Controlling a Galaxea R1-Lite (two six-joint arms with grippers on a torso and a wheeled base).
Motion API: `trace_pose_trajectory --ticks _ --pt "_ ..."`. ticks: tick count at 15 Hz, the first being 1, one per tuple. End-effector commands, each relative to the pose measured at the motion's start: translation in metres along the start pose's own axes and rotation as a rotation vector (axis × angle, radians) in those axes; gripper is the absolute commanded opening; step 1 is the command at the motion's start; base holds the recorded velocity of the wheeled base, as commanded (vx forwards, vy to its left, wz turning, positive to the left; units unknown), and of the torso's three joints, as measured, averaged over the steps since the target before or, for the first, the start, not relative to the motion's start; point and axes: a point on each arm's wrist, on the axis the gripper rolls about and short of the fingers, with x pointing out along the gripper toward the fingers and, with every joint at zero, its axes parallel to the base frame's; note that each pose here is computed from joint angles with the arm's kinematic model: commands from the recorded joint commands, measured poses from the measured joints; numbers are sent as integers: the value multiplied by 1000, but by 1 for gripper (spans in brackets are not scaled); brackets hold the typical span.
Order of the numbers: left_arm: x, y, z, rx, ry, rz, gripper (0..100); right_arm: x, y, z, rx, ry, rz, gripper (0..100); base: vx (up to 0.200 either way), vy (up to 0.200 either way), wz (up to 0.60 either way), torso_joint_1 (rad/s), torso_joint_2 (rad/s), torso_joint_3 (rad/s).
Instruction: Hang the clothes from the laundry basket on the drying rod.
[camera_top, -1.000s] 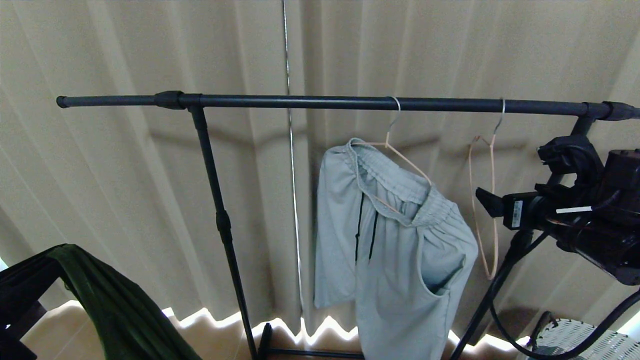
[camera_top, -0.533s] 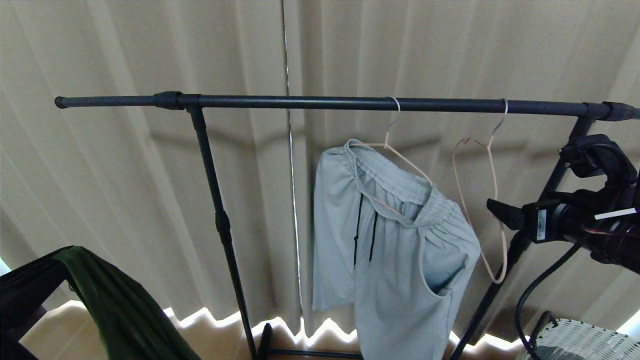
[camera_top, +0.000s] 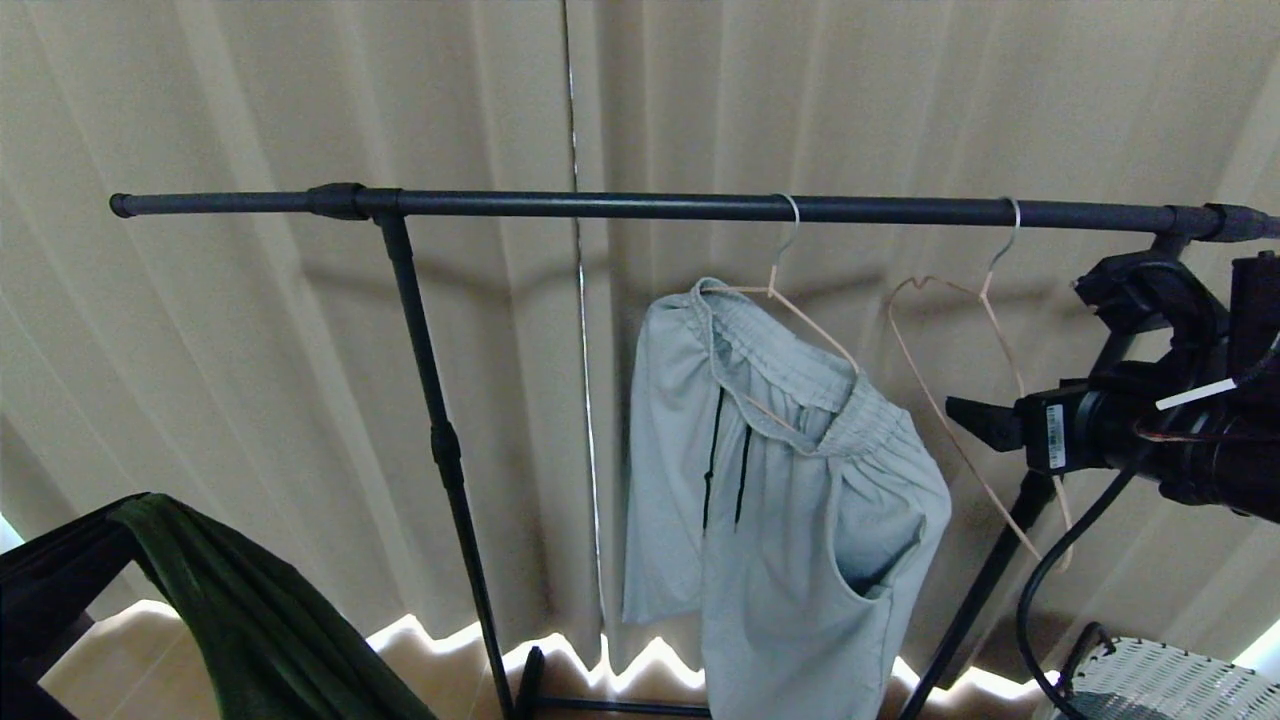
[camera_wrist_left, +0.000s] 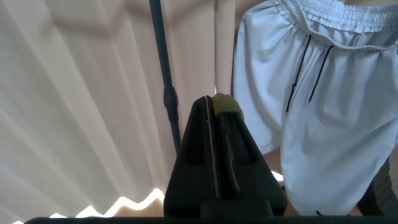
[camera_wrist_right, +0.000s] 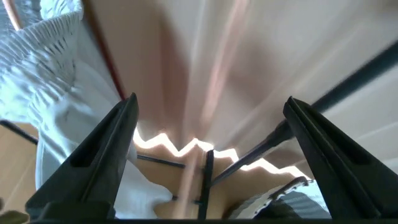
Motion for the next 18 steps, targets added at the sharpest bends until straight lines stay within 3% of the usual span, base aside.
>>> trace_pose_trajectory --ticks 1,7,8,18 --pt "0 0 0 1 -1 1 0 15 7 -5 6 41 7 100 0 0 0 0 0 0" --pt "0 0 0 1 0 -6 0 24 5 -5 31 55 -14 100 0 0 0 0 0 0" --pt "0 0 0 1 -2 -5 0 26 6 -6 39 62 -16 0 0 0 0 0 0 0" --pt "-1 0 1 1 -6 -5 0 16 0 0 81 25 -7 0 0 0 0 0 0 0"
